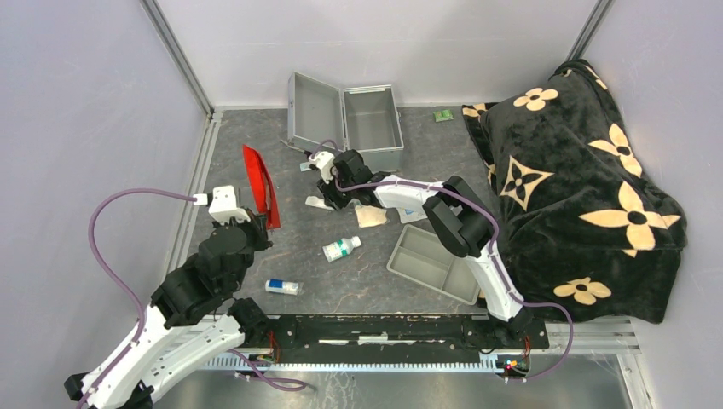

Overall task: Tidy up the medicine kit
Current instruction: Pick up the medical item at the center of the board.

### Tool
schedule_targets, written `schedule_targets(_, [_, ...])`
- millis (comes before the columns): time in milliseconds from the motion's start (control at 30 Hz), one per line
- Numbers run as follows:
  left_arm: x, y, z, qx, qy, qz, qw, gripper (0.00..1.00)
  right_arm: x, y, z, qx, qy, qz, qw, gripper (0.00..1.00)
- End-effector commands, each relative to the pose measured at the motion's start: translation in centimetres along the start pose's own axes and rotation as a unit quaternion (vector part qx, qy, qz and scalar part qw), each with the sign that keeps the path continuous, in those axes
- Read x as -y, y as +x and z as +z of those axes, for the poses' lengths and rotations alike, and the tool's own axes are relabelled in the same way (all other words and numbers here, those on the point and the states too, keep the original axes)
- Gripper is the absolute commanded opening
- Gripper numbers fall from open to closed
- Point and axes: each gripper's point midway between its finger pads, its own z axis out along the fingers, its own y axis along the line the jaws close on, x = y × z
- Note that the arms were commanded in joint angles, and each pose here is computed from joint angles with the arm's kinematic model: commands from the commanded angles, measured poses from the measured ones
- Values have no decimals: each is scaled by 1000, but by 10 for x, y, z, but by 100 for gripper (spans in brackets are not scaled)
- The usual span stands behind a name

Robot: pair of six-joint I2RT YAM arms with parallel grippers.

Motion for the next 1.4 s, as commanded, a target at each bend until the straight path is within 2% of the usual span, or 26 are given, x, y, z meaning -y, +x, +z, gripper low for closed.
schedule_targets(0, [5,-7,3,14,-1,-24,1000,2,-8,28,-15,-36,-14,-8,999,33])
schedule_targets(233, [5,-6,4,12,-1,-22,1000,2,-21,44,-39,-46,-15,-25,999,34])
schedule_targets(433, [6,-6,4,11,-1,-21,1000,2,-25,47,-43,-51,-17,-27,998,9])
schedule_targets(500, [6,-6,4,12,-1,-21,1000,2,-28,40,-47,-39,-20,-22,999,8])
schedule_targets(600, [6,-6,4,11,-1,-21,1000,2,-34,19,-56,-4,-29,-13,1000,0])
schedule_targets(867, [7,-5,5,10,1,-21,1000,2,-47,-47,-98,109,-41,9,993,0])
schedule_targets(1033, [13,-5,5,8,16,-18,1000,2,-42,-63,-123,157,-15,-7,987,0])
schedule_targets(1100, [13,-4,5,8,17,-17,1000,2,-41,-60,-124,155,-14,-32,987,0])
schedule_targets(1133, [13,-5,5,8,17,-17,1000,2,-43,-55,-120,142,-22,-50,988,6])
schedule_targets(1200, [13,-5,5,9,19,-18,1000,2,-48,-43,-109,102,-50,-87,990,24])
schedule_targets(1233, [13,-4,5,8,20,-17,1000,2,-49,-40,-105,82,-61,-100,990,30])
schedule_targets(1367, [14,-5,4,8,20,-18,1000,2,-56,-22,-85,27,-113,-150,982,41])
